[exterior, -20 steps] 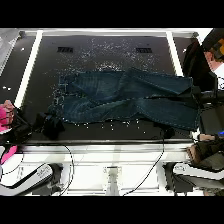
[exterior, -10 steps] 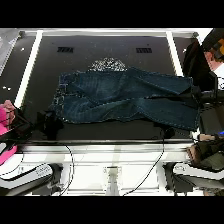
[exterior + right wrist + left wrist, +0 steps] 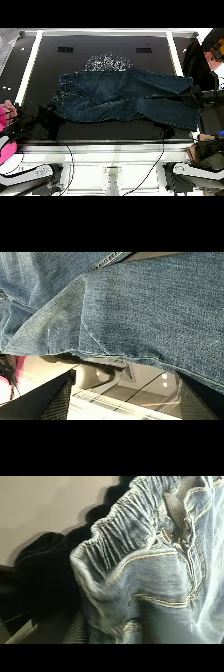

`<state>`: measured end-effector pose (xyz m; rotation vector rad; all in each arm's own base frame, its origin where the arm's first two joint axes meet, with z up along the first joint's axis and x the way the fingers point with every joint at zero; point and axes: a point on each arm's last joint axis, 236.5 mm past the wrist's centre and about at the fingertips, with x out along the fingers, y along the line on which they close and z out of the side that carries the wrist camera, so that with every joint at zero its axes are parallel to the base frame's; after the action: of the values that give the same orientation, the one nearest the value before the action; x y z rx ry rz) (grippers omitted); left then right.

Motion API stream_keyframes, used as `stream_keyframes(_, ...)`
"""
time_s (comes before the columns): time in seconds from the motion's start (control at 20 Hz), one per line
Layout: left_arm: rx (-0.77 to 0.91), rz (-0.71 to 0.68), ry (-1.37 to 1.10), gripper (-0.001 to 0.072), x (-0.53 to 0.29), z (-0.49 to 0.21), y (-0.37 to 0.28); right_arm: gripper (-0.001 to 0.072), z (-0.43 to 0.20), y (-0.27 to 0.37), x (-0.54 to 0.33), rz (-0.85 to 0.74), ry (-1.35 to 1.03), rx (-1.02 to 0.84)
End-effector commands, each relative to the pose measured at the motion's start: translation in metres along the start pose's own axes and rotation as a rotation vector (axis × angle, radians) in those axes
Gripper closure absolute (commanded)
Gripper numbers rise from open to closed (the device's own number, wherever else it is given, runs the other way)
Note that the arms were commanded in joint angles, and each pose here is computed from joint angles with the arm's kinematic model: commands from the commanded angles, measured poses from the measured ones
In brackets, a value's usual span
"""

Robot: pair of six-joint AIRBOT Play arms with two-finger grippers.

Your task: Fold the clothes and pants, and hang the long-sleeved shirts on hangers.

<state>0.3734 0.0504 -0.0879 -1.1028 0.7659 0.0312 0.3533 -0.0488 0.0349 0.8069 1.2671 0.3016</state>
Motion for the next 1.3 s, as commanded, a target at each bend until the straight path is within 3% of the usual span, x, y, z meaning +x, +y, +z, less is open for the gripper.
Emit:
stream_keyframes(0.0,0.009,-0.001,0.014,0.0657,0.008,-0.001,-0.003,0.0034,0.002,0.0,0.0,-0.003,-0.009,0.0)
stream_keyframes(0.1,0.013,-0.021,0.023,0.0672,0.007,-0.002,-0.008,0.0038,0.006,-0.002,0.0,-0.009,-0.028,0.0)
stream_keyframes(0.15,0.017,-0.032,0.027,0.0673,0.006,-0.003,-0.012,0.0083,0.009,-0.001,0.0,-0.003,-0.04,0.001)
stream_keyframes(0.25,0.05,-0.079,0.046,0.0675,0.0,-0.008,-0.029,0.0437,0.012,0.005,0.0,0.019,-0.052,0.004)
stream_keyframes(0.3,0.089,-0.105,0.057,0.0676,-0.006,-0.011,-0.041,0.0535,0.012,0.005,0.0,0.019,-0.053,0.004)
stream_keyframes(0.35,0.141,-0.117,0.064,0.0676,-0.013,-0.014,-0.051,0.0684,0.014,0.003,0.0,0.013,-0.06,0.004)
stream_keyframes(0.6,0.307,-0.056,0.071,0.0675,-0.05,-0.025,-0.074,0.0693,-0.004,-0.013,0.001,0.014,-0.055,0.051)
stream_keyframes(0.9,0.376,-0.09,0.049,0.0674,-0.066,-0.028,-0.095,0.069,-0.06,-0.089,-0.027,-0.014,-0.273,0.368)
stream_keyframes(0.95,0.377,-0.09,0.049,0.0675,-0.066,-0.028,-0.095,0.0663,-0.075,-0.108,-0.028,-0.062,-0.296,0.439)
stream_keyframes(1.05,0.377,-0.09,0.049,0.0674,-0.066,-0.028,-0.095,0.0321,-0.117,-0.147,-0.02,-0.183,-0.258,0.647)
stream_keyframes(1.1,0.378,-0.09,0.049,0.0674,-0.066,-0.028,-0.095,0.0349,-0.128,-0.156,-0.012,-0.209,-0.242,0.672)
stream_keyframes(1.25,0.381,-0.09,0.049,0.0674,-0.066,-0.028,-0.095,0.0345,-0.146,-0.164,0.014,-0.189,-0.204,0.742)
